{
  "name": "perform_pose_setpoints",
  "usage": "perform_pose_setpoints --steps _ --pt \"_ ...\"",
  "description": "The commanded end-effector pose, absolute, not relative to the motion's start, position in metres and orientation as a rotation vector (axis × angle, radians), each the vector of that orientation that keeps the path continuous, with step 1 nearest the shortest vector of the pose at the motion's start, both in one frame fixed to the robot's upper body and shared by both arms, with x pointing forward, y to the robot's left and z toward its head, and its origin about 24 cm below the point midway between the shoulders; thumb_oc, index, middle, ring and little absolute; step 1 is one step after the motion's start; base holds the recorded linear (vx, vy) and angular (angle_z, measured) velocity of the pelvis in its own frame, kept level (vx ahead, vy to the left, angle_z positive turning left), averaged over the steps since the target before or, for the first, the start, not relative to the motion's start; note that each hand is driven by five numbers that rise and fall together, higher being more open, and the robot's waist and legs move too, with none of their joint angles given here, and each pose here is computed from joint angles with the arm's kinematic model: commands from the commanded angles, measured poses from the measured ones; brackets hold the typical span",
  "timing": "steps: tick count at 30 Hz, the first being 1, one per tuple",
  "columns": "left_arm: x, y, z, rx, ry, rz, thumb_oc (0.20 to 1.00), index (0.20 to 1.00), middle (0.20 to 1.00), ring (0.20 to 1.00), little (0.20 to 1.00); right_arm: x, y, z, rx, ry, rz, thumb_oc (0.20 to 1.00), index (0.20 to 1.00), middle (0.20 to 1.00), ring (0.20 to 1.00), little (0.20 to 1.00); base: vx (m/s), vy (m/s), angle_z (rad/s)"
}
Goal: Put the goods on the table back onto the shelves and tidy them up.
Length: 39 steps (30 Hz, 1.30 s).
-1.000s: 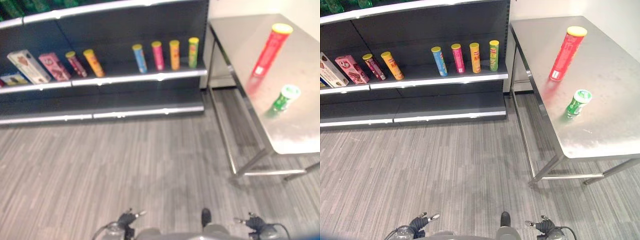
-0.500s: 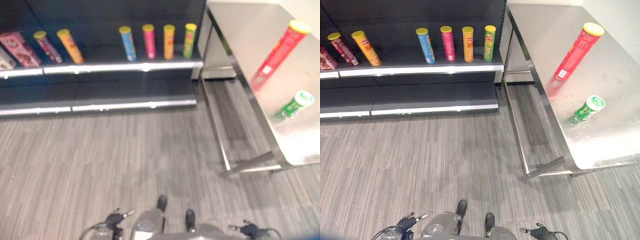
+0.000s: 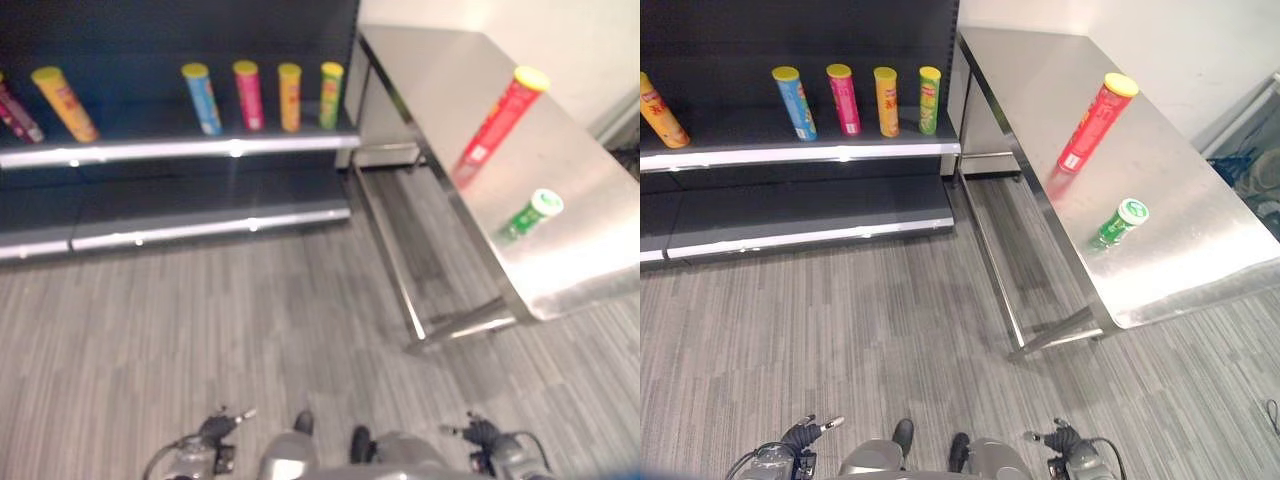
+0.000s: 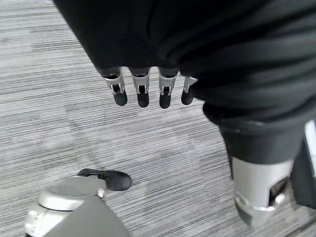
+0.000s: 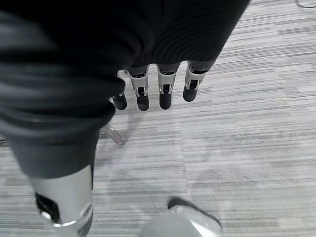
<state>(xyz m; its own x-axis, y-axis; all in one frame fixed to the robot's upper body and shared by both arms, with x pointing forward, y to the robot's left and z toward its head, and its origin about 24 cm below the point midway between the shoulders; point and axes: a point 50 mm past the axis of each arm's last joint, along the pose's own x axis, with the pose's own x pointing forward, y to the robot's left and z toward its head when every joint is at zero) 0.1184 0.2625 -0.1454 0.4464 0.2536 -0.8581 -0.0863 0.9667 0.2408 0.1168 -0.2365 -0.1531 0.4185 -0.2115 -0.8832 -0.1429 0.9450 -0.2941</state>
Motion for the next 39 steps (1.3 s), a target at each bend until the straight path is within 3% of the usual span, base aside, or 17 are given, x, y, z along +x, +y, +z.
perform_pose_setpoints --steps 1,11,21,27,39 --pt "0.124 0.262 -0.144 0.231 1.083 0.180 1.000 1.000 1.000 1.000 1.000 0.114 -0.256 -0.148 -0.374 1.138 -0.117 1.000 1.000 1.000 1.000 1.000 0.21 -0.019 0.28" --pt "0.115 0.253 -0.150 0.234 1.116 0.143 1.000 1.000 1.000 1.000 1.000 0.079 -0.272 -0.152 -0.339 1.246 -0.204 1.000 1.000 1.000 1.000 1.000 0.23 -0.021 0.21" --pt "0.117 0.241 -0.152 0.228 1.103 0.091 1.000 1.000 1.000 1.000 1.000 0.085 -0.283 -0.146 -0.352 1.204 -0.219 1.000 1.000 1.000 1.000 1.000 0.17 -0.111 -0.01" --pt "0.139 0.233 -0.145 0.233 1.023 0.063 1.000 1.000 1.000 1.000 1.000 0.104 -0.290 -0.139 -0.375 1.152 -0.228 1.000 1.000 1.000 1.000 1.000 -0.01 -0.117 -0.10" --pt "0.104 0.243 -0.155 0.199 1.129 0.132 1.000 1.000 1.000 1.000 1.000 0.129 -0.294 -0.126 -0.326 1.012 -0.286 1.000 1.000 1.000 1.000 1.000 0.16 0.068 -0.67"
